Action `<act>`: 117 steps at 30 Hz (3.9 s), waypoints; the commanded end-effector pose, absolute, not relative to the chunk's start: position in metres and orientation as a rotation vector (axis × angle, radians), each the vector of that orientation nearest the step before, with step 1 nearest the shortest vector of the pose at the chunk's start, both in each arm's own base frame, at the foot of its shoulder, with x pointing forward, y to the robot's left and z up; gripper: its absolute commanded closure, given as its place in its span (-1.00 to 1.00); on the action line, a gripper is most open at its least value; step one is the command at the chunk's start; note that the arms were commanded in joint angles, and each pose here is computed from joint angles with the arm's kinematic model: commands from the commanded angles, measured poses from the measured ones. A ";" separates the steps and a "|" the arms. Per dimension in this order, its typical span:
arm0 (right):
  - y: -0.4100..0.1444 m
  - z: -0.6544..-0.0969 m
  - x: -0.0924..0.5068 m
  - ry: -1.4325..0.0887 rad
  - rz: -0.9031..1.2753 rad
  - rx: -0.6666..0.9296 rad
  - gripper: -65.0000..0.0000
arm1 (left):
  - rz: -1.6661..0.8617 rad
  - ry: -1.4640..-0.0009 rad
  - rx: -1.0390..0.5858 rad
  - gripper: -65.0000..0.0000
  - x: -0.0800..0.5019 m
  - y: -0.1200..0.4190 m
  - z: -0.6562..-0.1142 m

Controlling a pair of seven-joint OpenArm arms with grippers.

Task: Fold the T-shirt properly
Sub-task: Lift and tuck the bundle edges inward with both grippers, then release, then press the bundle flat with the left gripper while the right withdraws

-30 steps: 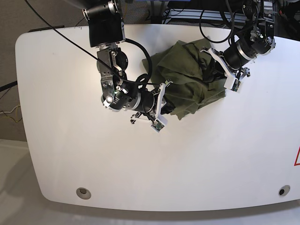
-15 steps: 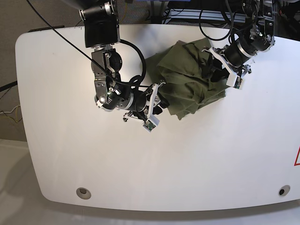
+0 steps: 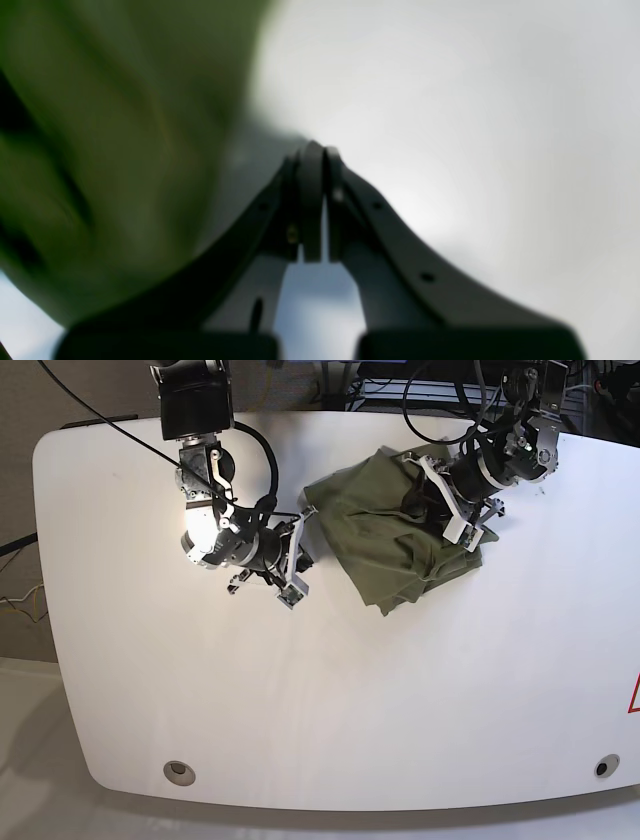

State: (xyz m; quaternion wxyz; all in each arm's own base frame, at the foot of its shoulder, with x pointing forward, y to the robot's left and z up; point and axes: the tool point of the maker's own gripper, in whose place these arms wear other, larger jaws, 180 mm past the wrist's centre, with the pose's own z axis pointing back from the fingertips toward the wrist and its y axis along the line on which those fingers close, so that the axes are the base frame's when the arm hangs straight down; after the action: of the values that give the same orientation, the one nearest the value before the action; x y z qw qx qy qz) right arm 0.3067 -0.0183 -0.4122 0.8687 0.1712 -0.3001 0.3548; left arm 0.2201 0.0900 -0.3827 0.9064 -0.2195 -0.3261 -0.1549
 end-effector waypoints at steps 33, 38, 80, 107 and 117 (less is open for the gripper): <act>0.057 -0.414 0.309 -0.653 0.673 0.598 1.00 | -0.211 -0.654 -0.332 0.98 0.257 0.137 -0.436; 0.038 -0.438 0.287 -0.589 0.639 0.591 0.98 | -0.199 -0.768 -0.407 0.92 0.276 0.122 -0.412; 0.011 -0.347 0.307 -0.759 0.774 0.382 0.98 | -0.151 -0.892 -0.237 0.92 0.296 0.184 -0.328; 0.036 -0.354 0.288 -0.729 0.796 0.438 0.98 | -0.084 -0.828 -0.265 1.00 0.279 0.179 -0.346; 0.035 -0.354 0.287 -0.728 0.794 0.438 0.98 | -0.103 -0.820 -0.276 0.88 0.279 0.172 -0.348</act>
State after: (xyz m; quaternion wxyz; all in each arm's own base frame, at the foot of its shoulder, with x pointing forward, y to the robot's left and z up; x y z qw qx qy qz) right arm 0.2786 0.0303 -0.3686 0.8475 0.2000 -0.3179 0.3752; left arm 0.2714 0.1699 -0.3598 0.9153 -0.1348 -0.3769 -0.0453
